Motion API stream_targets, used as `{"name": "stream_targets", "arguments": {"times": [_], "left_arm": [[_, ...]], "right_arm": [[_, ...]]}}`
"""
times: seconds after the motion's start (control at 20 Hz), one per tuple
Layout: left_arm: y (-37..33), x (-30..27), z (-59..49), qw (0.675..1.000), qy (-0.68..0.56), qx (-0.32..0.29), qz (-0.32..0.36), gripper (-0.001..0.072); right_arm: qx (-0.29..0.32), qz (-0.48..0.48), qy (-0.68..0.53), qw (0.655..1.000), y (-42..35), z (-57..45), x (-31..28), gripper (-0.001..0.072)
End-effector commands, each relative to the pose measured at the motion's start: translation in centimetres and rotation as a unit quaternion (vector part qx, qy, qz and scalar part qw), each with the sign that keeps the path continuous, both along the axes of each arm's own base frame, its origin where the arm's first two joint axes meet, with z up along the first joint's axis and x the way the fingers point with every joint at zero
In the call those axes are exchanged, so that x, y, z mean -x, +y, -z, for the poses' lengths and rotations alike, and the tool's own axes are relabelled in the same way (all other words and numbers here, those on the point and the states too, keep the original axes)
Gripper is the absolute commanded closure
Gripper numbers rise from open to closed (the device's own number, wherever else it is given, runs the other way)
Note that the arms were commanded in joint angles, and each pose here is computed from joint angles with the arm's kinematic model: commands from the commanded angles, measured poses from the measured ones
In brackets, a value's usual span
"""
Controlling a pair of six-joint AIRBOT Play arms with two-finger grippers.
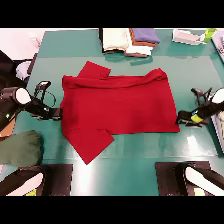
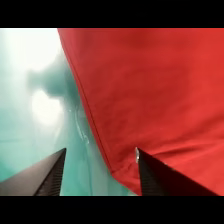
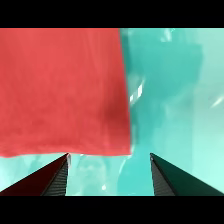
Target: Fold the shirts.
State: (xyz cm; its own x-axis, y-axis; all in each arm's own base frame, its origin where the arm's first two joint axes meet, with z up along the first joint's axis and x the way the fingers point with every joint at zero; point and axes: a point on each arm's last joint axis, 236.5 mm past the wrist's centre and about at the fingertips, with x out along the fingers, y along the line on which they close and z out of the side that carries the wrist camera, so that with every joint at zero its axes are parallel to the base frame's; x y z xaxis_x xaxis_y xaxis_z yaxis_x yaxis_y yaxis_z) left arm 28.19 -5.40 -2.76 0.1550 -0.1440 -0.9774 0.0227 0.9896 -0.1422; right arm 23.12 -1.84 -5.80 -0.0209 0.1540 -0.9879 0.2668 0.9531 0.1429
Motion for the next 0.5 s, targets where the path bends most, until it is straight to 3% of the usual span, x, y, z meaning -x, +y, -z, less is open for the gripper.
{"name": "stream_targets", "arguments": {"times": [0.0, 0.45], "left_arm": [[-0.3, 0.5, 0.4, 1.0, 0.006, 0.007, -0.003, 0.0181], [-0.3, 0.5, 0.4, 1.0, 0.005, 0.008, -0.003, 0.0182]], "right_arm": [[-0.01, 0.012, 0.019, 1.0, 0.6, 2.2, 2.4, 0.0139], [-0.021, 0.004, -0.024, 0.999, 2.3, 2.8, -0.2, 0.0202]]}}
